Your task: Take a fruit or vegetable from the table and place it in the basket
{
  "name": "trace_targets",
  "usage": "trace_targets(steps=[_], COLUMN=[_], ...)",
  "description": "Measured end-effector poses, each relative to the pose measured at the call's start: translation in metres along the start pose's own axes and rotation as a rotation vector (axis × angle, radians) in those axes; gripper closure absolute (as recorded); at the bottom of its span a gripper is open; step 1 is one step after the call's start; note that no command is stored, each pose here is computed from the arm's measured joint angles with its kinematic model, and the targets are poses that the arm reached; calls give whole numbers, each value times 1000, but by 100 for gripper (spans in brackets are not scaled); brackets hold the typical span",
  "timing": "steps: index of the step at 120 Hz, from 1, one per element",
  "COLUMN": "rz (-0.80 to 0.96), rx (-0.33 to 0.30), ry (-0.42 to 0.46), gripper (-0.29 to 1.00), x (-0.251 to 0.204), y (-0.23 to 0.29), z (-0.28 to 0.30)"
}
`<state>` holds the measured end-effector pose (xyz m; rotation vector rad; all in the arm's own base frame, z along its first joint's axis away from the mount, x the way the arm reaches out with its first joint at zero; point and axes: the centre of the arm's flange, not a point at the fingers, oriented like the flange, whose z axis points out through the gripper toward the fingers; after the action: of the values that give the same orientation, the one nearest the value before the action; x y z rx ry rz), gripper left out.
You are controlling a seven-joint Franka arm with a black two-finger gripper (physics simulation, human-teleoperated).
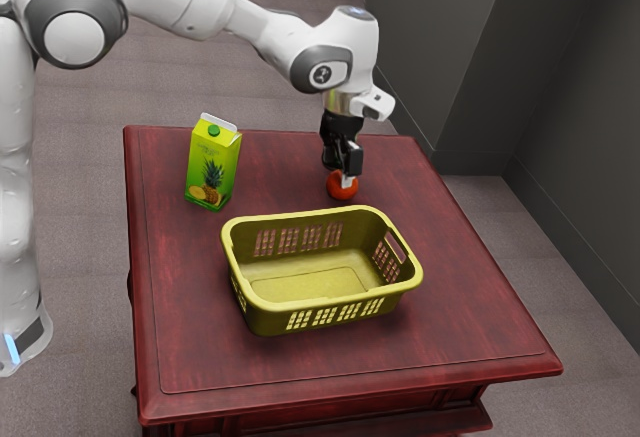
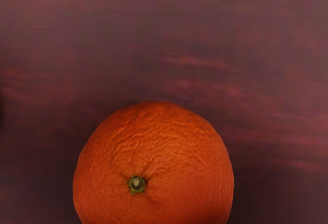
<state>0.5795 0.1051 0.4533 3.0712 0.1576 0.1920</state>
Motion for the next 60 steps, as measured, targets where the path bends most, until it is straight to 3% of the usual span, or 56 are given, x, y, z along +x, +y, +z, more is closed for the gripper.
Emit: trace_targets(steps=[60], rz=[-20], rx=[-3], ry=[-10], gripper=[0], x=[5], y=[-10], z=[9])
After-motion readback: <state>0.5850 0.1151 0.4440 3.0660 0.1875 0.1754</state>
